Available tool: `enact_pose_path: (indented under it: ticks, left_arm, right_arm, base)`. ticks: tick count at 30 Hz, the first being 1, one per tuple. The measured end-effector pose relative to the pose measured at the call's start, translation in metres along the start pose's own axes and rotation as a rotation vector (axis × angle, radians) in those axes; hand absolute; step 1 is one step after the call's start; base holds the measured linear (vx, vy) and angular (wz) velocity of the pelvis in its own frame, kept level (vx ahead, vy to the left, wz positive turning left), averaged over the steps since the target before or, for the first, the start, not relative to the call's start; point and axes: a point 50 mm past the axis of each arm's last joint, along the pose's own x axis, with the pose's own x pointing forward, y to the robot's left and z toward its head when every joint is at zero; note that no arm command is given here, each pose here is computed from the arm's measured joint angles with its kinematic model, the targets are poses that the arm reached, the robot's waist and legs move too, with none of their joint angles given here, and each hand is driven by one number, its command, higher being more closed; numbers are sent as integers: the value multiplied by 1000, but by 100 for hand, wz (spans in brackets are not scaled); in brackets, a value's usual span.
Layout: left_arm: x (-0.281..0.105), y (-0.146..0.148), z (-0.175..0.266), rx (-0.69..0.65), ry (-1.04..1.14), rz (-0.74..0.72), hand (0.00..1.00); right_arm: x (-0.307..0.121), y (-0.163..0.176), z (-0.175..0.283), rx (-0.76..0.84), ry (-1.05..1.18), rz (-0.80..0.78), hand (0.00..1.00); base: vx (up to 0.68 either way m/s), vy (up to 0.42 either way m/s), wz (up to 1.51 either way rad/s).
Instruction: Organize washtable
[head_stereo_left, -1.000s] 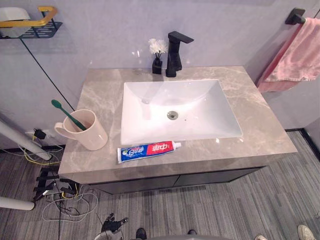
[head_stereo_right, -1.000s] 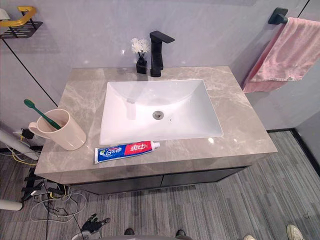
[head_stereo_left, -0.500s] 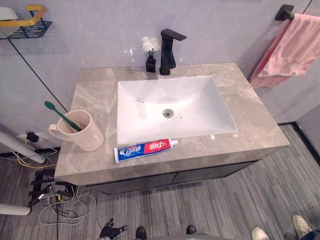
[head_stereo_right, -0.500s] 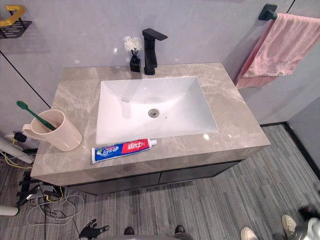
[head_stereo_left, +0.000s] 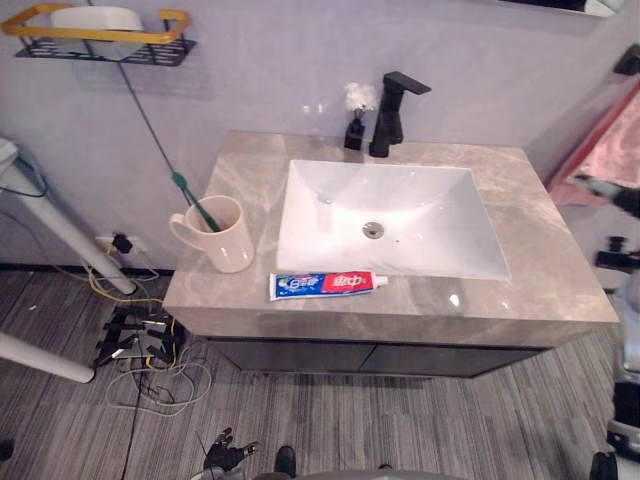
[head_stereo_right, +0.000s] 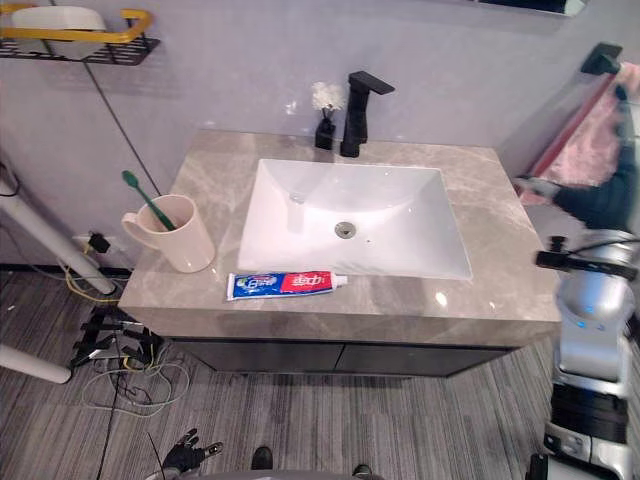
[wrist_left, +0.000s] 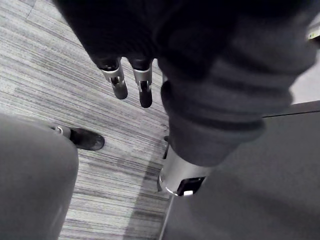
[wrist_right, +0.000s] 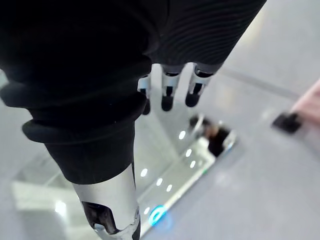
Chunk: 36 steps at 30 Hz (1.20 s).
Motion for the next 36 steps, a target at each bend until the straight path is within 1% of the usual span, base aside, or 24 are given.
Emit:
enact_pose_path:
  ticks: [2, 5, 6, 7, 10, 12, 13, 17, 23, 29, 33, 34, 36]
  left_arm:
    - [0, 0, 1, -4, -3, -3, 0]
    - [0, -2, 4, 13, -23, -28, 0]
    - [0, -2, 4, 12, -24, -30, 0]
    - [0, -2, 5, 11, -32, -35, 0]
    - [0, -2, 6, 13, -38, -38, 0]
    - [0, -4, 7, 29, -43, -47, 0]
    - [1, -5, 9, 34, -51, -54, 0]
    - [1, -6, 12, 16, -63, -68, 0]
    - [3, 0, 18, 13, -78, -57, 0]
    - [2, 10, 18, 29, -74, -35, 0]
    - [-1, 18, 8, 46, -45, -20, 0]
    - [-2, 18, 6, 59, -36, -22, 0]
    - [-4, 20, 2, 68, -26, -22, 0]
  right_arm:
    - [2, 16, 4, 36, -16, 92, 0]
    - [1, 53, 11, 105, -47, 331, 0]
    - [1, 55, 11, 111, -48, 346, 0]
    - [0, 66, 12, 147, -47, 418, 0]
    - [-8, 86, 9, 217, -18, 556, 0]
    - [-13, 94, 7, 262, 0, 608, 0]
    - [-18, 103, 5, 294, 19, 658, 0]
    - [-34, 125, 7, 347, 36, 805, 0]
    - [-45, 137, 3, 370, 68, 886, 0]
    - [-51, 140, -10, 350, 134, 904, 0]
    - [-58, 139, -30, 267, 216, 922, 0]
    - [-62, 135, -40, 211, 251, 942, 0]
    - [-62, 133, -46, 195, 275, 941, 0]
  base:
    - [-14, -2, 19]
    - [-16, -5, 27]
    - [-23, -11, 26]
    - [-23, -7, 16]
    - [-41, -14, 15]
    - [-53, -15, 16]
    - [-75, -11, 12]
    - [-68, -12, 21]
    - [-69, -12, 10]
    - [-7, -1, 1]
    - [35, -5, 0]
    - [28, -7, 6]
    - [13, -8, 8]
